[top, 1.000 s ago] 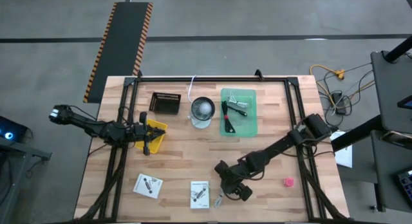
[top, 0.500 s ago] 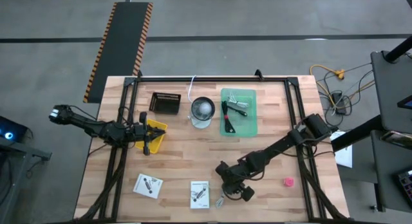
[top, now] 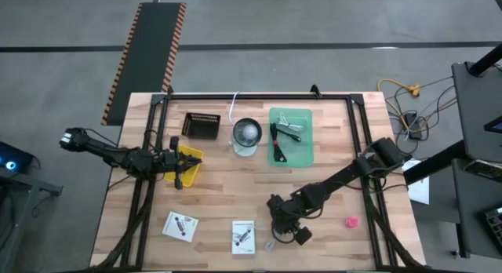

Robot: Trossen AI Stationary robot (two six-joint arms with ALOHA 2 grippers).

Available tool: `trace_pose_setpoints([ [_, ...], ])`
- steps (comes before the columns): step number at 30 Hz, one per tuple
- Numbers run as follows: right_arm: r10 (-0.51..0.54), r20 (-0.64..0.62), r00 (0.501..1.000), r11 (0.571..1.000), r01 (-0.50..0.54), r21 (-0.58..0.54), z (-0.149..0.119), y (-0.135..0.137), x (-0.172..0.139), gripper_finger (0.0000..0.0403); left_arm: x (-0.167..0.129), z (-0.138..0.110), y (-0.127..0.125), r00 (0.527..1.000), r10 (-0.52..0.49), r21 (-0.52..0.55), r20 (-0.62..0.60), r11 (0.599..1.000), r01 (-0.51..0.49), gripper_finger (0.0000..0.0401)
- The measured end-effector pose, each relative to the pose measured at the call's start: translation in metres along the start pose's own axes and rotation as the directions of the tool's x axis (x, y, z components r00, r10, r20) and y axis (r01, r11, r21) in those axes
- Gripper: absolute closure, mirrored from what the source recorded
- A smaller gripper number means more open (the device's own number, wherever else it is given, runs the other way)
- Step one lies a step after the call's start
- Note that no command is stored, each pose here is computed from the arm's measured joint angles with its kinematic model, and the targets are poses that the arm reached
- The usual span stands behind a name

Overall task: Pick and place items into bin
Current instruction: Put the white charger cable into the green bin

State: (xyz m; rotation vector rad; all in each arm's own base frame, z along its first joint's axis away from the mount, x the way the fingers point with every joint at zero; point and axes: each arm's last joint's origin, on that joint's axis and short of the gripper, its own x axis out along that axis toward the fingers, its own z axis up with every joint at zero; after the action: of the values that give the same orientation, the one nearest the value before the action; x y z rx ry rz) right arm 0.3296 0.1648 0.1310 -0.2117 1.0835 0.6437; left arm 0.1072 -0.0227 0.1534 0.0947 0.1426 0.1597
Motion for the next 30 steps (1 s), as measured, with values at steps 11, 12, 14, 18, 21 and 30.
trace_pose_setpoints([
  [11, -0.008, 0.017, 1.0, 1.0, 0.008, 0.012, 0.003, 0.003, -0.018, 0.0359, 0.0, 0.0, 0.0, 1.0, 0.0, 0.0, 0.0, 1.0, 0.0, 0.0399],
  [12, -0.007, 0.011, 1.0, 1.0, 0.007, 0.014, 0.003, 0.004, -0.019, 0.0359, 0.0, 0.0, 0.0, 1.0, 0.0, 0.0, 0.0, 1.0, 0.0, 0.0399],
  [14, -0.012, 0.011, 1.0, 1.0, 0.012, 0.014, 0.003, 0.004, -0.021, 0.036, 0.0, 0.0, 0.0, 1.0, 0.0, 0.0, -0.001, 1.0, 0.0, 0.0399],
  [18, -0.097, -0.062, 0.993, 0.994, 0.099, 0.04, -0.003, 0.003, -0.024, 0.036, 0.0, 0.0, 0.0, 1.0, 0.0, 0.001, -0.001, 1.0, 0.0, 0.0399],
  [21, -0.135, -0.133, 0.982, 0.986, 0.146, 0.078, -0.009, 0.002, -0.026, 0.036, 0.0, 0.0, 0.0, 1.0, 0.0, 0.0, 0.0, 1.0, 0.0, 0.0399],
  [30, -0.155, -0.125, 0.98, 0.964, 0.177, 0.199, -0.008, 0.005, -0.043, 0.036, 0.0, 0.0, 0.0, 1.0, 0.0, 0.0, 0.0, 1.0, 0.0, 0.0399],
])
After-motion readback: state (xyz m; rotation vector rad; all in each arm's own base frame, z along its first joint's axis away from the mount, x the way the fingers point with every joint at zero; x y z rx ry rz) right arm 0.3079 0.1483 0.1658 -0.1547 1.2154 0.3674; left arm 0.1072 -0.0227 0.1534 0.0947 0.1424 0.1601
